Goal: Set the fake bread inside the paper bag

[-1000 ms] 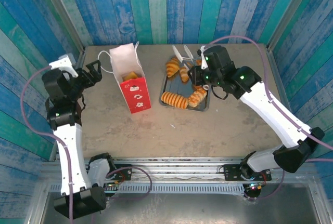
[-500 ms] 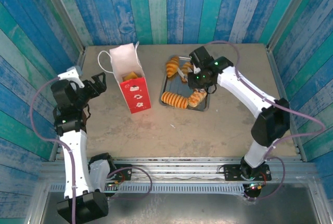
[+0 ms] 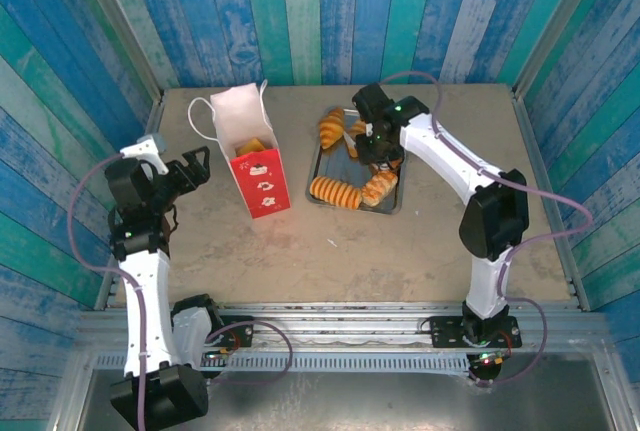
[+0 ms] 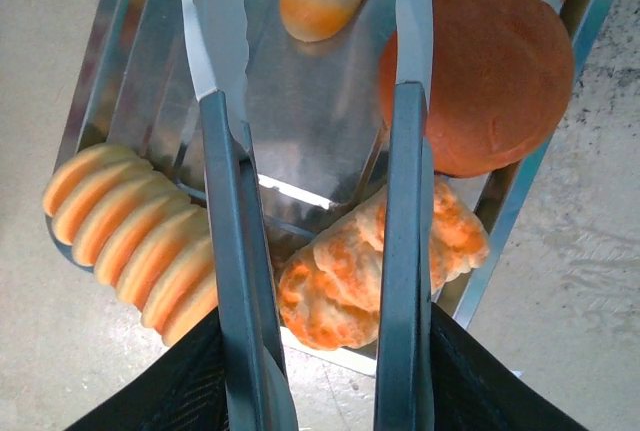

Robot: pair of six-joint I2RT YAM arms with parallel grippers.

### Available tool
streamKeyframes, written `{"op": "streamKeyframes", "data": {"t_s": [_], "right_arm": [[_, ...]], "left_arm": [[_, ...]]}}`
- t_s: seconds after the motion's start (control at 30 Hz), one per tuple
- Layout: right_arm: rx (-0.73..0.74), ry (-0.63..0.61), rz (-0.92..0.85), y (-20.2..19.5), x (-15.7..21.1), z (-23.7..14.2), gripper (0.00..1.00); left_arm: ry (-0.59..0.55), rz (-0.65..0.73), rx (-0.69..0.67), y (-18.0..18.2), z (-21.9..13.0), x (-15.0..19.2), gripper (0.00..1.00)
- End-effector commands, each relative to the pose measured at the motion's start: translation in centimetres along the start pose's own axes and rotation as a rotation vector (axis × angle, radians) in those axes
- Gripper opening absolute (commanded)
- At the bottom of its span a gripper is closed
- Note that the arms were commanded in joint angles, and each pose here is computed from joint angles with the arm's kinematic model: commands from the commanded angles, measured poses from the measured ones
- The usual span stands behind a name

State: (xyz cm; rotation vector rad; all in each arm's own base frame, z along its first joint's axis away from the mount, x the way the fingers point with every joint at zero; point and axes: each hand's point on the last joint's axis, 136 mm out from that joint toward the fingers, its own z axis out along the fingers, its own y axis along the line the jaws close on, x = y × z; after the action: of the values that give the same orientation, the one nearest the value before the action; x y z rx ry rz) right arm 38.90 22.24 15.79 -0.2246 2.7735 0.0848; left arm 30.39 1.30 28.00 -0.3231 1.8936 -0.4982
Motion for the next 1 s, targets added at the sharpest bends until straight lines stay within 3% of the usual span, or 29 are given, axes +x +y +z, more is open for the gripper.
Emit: {"op": "streamKeyframes", "data": {"t_s": [0.0,0.97], "right_arm": [[0.038,0.004,-0.004,-0.9,-0.5,0.2,0.47],[0.054,0.066,-0.029,-0.6,-1.9,4.4,0.49]], "left_arm": [[-0.004,0.012,0.021,-0.2,0.3,0.0,0.94],[0.002,0.019,0.003,0.3,0.9,-0.2,0.94]]}}
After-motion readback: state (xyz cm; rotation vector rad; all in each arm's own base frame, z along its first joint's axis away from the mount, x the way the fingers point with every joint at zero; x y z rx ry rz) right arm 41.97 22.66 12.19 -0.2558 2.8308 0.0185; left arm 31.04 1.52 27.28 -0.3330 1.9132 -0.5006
